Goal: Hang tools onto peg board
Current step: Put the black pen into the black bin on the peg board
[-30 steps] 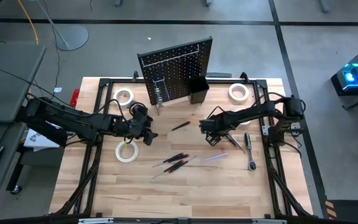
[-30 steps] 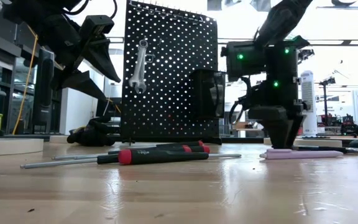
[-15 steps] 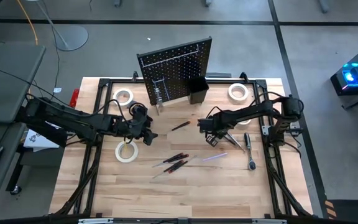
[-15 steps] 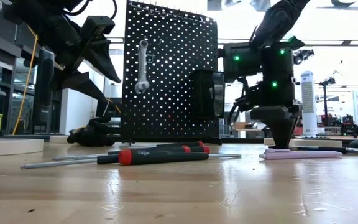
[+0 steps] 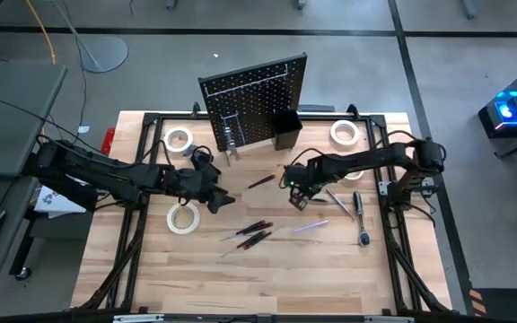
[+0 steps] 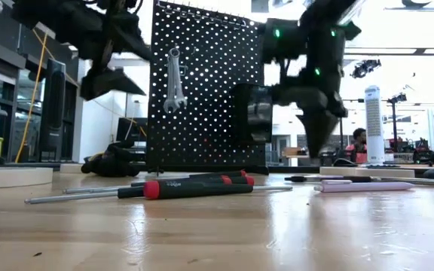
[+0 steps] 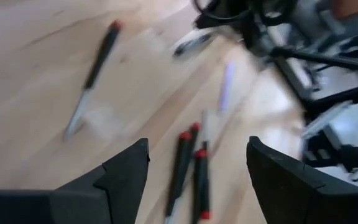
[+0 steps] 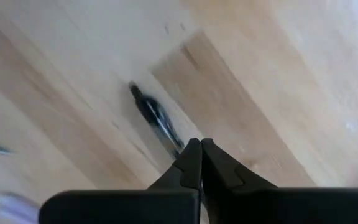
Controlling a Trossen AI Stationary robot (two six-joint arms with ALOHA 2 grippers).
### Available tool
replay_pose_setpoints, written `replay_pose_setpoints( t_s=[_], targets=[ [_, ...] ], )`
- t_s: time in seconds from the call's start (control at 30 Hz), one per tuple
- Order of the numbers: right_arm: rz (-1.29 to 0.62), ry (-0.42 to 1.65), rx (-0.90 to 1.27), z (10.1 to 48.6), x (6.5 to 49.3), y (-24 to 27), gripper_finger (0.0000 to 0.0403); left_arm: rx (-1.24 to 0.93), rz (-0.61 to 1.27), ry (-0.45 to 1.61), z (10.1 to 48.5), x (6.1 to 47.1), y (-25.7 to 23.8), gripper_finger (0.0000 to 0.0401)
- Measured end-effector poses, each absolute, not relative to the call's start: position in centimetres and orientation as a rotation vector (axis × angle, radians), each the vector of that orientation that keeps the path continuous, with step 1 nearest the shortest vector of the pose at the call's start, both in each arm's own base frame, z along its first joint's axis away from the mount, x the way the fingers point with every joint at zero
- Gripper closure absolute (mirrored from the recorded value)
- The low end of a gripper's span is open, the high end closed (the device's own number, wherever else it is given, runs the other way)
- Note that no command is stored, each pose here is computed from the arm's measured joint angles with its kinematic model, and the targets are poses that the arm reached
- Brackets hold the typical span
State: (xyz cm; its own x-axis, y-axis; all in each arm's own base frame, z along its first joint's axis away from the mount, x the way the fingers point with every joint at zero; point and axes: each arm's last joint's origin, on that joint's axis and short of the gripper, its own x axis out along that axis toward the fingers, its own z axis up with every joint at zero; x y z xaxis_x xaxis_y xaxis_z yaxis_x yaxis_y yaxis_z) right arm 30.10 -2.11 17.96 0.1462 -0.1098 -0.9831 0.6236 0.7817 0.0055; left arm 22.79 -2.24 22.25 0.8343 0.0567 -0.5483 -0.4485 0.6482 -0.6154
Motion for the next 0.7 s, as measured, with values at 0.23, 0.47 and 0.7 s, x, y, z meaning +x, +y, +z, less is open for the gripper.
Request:
replay_pose_setpoints(
  t_s=[0.23,0.47,0.7],
  targets=[
    [-0.452,1.262,0.522,21.0,29.6,-1.8,0.0399,-0.797,0.259,0.450,22.9,23.2,-2.3,0.0151],
    [-0.365,1.428,0.387,19.6,28.0,-1.0,0.0401,-0.595,0.243,0.391,22.7,24.4,-2.2,0.0164],
    [-0.481,1.549,0.498,16.5,24.5,-0.4,0.0402,-0.435,0.233,0.444,19.9,29.1,-2.6,0.0295]
  ],
)
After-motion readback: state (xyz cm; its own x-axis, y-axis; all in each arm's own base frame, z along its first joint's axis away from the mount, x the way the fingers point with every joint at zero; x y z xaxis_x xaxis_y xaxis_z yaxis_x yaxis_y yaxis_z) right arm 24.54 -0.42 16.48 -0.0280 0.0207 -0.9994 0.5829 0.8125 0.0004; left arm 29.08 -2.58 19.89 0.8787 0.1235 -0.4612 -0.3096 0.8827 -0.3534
